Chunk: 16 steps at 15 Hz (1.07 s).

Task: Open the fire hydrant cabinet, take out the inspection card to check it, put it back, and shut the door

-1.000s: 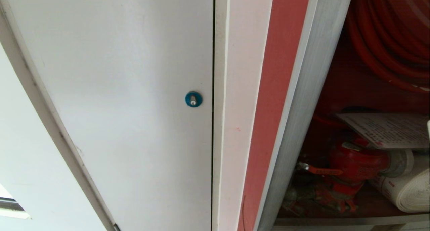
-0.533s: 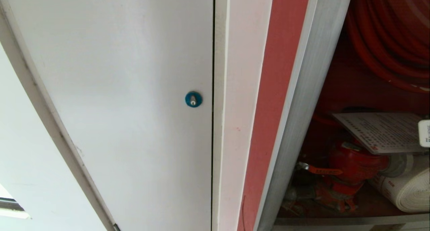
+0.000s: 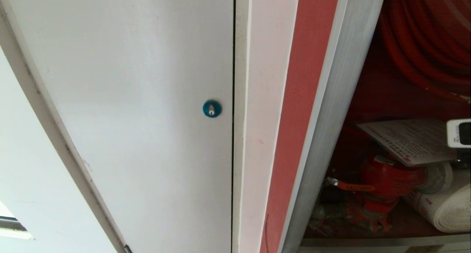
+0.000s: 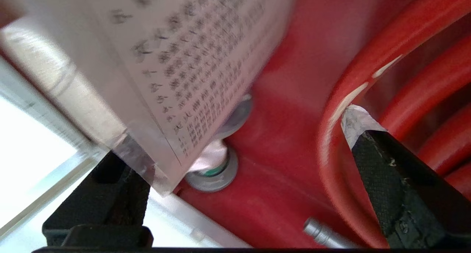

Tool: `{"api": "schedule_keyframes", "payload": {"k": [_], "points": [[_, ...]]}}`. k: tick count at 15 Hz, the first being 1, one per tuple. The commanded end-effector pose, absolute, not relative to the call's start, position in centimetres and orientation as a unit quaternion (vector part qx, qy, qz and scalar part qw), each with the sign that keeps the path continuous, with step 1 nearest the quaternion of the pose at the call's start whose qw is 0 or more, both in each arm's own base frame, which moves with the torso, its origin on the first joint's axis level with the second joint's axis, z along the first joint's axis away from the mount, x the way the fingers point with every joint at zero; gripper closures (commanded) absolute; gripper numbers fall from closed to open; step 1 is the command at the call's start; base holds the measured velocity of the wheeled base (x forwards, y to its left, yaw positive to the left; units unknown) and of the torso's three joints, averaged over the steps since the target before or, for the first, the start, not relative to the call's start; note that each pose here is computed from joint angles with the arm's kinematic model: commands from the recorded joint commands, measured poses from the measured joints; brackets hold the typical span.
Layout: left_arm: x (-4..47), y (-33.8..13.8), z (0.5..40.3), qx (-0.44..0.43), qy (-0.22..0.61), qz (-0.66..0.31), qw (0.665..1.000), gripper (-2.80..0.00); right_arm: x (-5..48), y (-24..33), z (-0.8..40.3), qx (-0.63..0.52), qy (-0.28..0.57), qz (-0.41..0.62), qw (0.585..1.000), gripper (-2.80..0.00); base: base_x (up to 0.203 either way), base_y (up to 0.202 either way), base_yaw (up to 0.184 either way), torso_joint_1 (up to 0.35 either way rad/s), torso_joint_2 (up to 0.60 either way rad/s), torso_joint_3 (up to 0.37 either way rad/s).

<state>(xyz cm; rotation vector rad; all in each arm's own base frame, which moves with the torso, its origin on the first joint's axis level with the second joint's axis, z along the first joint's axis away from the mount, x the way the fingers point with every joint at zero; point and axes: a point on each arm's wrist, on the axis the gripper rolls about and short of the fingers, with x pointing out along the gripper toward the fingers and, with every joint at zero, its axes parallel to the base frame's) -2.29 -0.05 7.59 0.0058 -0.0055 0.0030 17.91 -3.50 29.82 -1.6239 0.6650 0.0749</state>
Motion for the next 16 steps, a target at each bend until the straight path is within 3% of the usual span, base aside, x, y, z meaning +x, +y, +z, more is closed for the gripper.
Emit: {"api": "schedule_keyframes", "payload": {"k": [1, 16], "points": [[-2.3, 0.0, 7.5, 0.003, -0.002, 0.002, 1.0, 0.0, 19.3, -3.7, 29.3, -0.712, 0.301, 0.045, 0.632, -2.8, 0.0, 0.0, 0.0, 0.0, 0.0, 0.0], [-2.3, 0.0, 7.5, 0.003, -0.002, 0.002, 1.0, 0.0, 19.2, -3.7, 29.8, -0.699, 0.301, 0.037, 0.648, -2.8, 0.0, 0.0, 0.0, 0.0, 0.0, 0.0]]}}
